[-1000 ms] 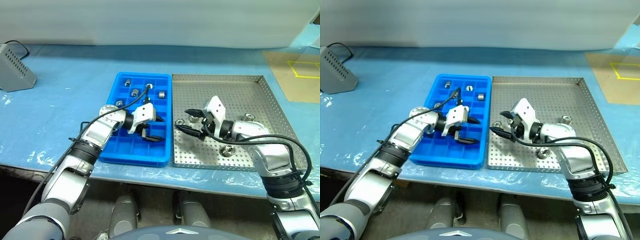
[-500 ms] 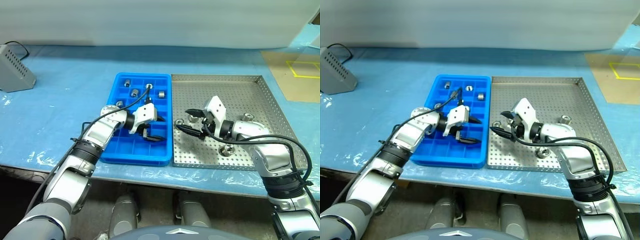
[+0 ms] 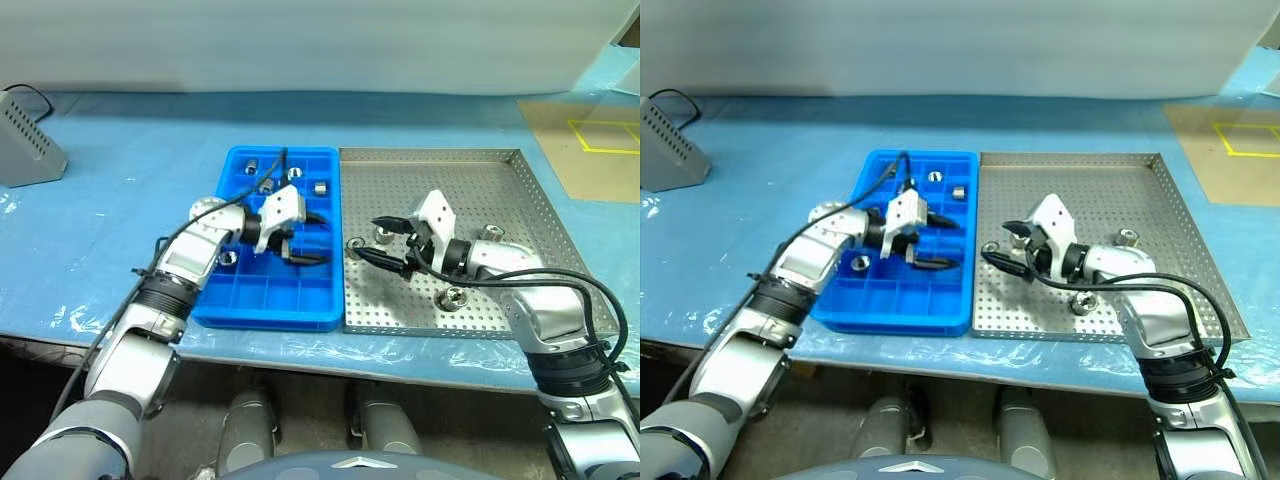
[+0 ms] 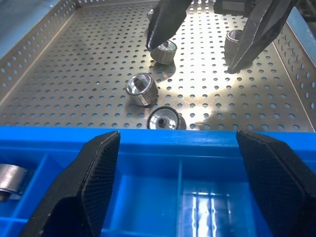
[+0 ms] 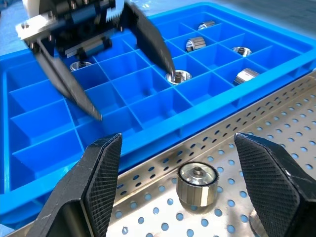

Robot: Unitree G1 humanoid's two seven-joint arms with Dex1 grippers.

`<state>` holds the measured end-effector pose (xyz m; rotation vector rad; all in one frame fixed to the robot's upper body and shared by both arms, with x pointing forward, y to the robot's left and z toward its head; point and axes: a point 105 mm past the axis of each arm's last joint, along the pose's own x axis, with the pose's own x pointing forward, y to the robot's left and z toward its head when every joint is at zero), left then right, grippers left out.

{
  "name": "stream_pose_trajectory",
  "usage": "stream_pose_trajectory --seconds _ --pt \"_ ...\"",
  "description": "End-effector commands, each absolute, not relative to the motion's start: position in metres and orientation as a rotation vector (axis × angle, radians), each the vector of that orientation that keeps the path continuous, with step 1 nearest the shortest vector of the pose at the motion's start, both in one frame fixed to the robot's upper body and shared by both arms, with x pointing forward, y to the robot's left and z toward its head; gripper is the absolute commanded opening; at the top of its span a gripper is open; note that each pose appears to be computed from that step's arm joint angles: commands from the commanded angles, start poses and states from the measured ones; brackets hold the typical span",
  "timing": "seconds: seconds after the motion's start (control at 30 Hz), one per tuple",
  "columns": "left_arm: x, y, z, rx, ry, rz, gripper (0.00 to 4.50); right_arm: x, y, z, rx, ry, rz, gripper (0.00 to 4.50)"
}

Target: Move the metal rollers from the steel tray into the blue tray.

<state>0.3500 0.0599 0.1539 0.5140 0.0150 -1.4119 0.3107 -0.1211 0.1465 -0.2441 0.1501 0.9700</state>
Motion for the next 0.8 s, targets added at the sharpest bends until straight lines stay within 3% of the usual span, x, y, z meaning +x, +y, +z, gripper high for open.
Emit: stream_pose_trajectory --seconds 0.03,0.17,0.3,0.57,0.8 --pt "0.351 0.062 0.166 0.525 -0.028 -1.44 4.02 0.31 -0.124 0.161 -0.263 0.098 0.969 3.73" --pt "0.37 0.041 0.183 0.522 -0.08 -1.363 4.02 0.314 -0.135 0.165 -0.274 0.092 0.926 3.73" --pt "0.372 0.014 0.197 0.51 -0.126 -1.425 4.02 0.316 -0.155 0.172 -0.286 0.084 0.861 3.73" --pt "0.329 -0.042 0.191 0.528 -0.164 -1.749 4.02 0.304 -0.222 0.192 -0.277 0.064 0.625 3.73" --pt "0.308 -0.085 0.163 0.526 -0.124 -1.883 4.02 0.258 -0.26 0.174 -0.271 0.197 0.494 3.73"
